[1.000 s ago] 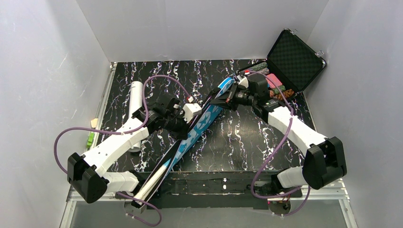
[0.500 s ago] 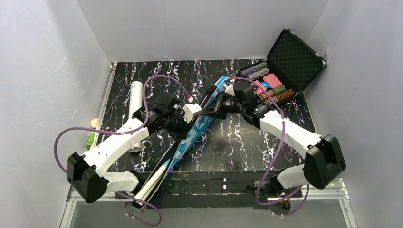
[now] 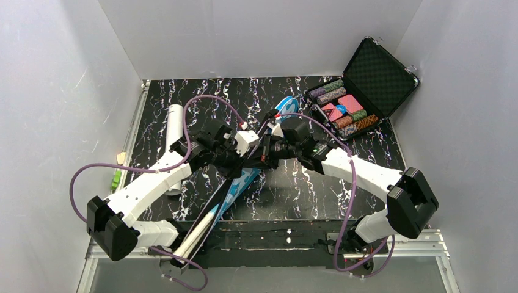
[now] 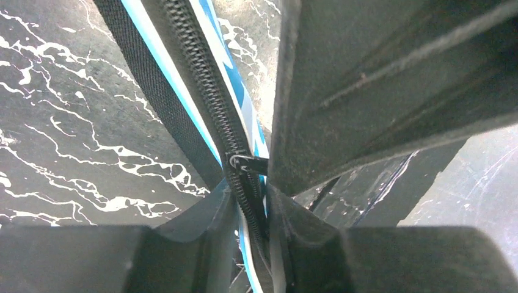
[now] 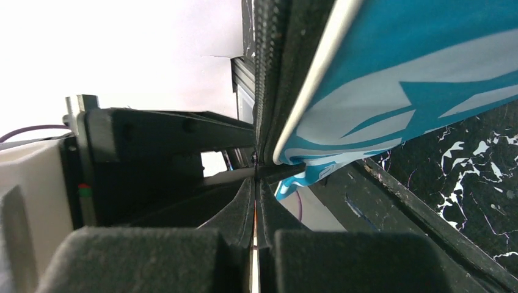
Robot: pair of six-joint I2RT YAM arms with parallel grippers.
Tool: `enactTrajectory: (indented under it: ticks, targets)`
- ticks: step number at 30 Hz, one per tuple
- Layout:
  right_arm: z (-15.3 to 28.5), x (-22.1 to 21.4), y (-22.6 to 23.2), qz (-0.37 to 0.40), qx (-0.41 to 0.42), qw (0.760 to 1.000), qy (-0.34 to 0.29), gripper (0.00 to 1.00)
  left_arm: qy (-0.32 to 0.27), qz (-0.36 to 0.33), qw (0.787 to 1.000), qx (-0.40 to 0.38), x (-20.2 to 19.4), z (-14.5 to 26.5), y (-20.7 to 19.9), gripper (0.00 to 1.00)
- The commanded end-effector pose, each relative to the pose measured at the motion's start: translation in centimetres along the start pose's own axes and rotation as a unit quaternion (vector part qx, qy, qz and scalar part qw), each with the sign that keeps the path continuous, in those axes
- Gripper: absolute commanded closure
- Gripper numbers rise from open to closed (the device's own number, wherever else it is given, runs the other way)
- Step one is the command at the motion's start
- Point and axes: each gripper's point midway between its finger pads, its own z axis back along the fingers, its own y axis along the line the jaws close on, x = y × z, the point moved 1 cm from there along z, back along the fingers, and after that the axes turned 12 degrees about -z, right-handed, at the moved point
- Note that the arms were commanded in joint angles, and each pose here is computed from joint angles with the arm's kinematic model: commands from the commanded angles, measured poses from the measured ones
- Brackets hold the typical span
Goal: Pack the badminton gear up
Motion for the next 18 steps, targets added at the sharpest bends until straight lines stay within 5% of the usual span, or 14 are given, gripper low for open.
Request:
enactTrajectory:
  ticks: [1,4,7,13,18]
  targets:
    - [0.2,-0.9,-0.1,0.009,0.002,1.000,0.010,0.99,-0.063,-0.012,0.998,0.013,3.9,1.4,0.6,0.68]
    - [0.3,-0.8,-0.1,0.013,0.002,1.000,0.002,0.99,-0.072,-0.008,0.997,-0.002,4.4,2.1,-0.1,0.39]
    - [0.5,-0.7,-0.5,0.012,-0.007,1.000,-0.003,0.99,-0.076,-0.003,0.997,-0.025,4.6,2.8,-1.0,0.27]
    - [0.6,-0.5,-0.1,0.014,-0.003,1.000,-0.012,0.99,-0.102,0.013,0.995,-0.013,6.0,3.5,1.0,0.27]
    - [1.2,-0.5,0.4,0.018,0.006,1.000,-0.023,0.99,-0.138,0.083,0.986,0.038,7.6,3.7,6.6,0.36]
